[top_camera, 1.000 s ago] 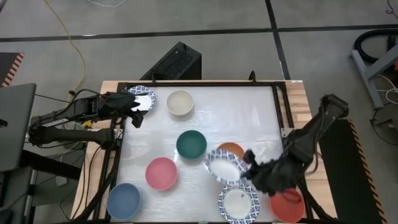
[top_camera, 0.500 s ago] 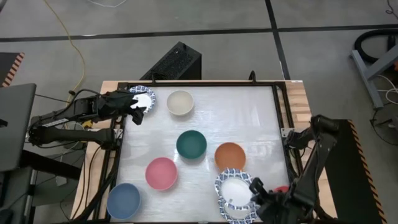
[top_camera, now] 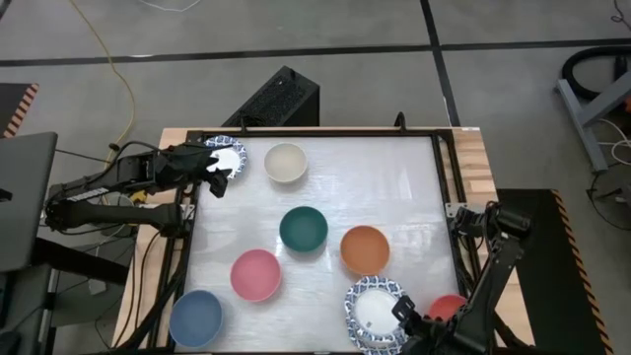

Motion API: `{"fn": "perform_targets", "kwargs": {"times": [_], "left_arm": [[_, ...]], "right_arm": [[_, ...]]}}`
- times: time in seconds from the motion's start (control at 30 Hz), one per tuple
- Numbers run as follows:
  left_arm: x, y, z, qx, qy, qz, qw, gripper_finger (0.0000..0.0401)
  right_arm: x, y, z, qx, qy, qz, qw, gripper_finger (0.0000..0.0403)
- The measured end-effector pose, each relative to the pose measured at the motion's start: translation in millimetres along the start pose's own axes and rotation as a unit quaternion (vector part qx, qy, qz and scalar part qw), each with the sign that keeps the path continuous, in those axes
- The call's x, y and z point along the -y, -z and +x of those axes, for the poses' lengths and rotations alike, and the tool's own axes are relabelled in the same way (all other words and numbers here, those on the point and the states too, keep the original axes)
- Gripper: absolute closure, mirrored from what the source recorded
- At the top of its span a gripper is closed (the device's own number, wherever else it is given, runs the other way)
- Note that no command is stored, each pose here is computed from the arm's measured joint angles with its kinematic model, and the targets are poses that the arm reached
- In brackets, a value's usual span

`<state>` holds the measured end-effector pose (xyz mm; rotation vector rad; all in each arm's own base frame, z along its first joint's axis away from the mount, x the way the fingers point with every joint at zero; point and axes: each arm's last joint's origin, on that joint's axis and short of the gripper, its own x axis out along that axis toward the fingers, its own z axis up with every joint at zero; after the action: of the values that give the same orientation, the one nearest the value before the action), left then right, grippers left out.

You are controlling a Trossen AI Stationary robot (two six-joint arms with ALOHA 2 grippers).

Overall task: Nest bowls inside each other
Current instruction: Stack the top right white and blue bowl onto the bottom right white and blue bowl

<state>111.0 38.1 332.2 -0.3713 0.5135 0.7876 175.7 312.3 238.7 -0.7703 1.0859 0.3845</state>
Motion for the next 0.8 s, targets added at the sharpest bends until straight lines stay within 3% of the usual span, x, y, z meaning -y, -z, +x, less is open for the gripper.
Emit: {"fn": "perform_targets", "kwargs": {"times": [0.4,0.53,0.8], "left_arm": [[-1.3,-0.6,0.0,0.011,-0.022,0.000,1.000,0.0143],[-1.2,-0.6,0.0,0.011,-0.022,0.000,1.000,0.0143],[-1.9,-1.0,0.0,0.017,-0.033,0.001,0.999,0.0143]], "right_arm": [[-2.3,-1.6,-1.4,0.013,-0.004,0.027,1.000,0.0394],[-3.3,-4.7,-1.3,0.024,-0.017,0.039,0.999,0.0377],[-4.5,-2.9,-1.3,0.006,-0.041,0.123,0.991,0.0331]]}}
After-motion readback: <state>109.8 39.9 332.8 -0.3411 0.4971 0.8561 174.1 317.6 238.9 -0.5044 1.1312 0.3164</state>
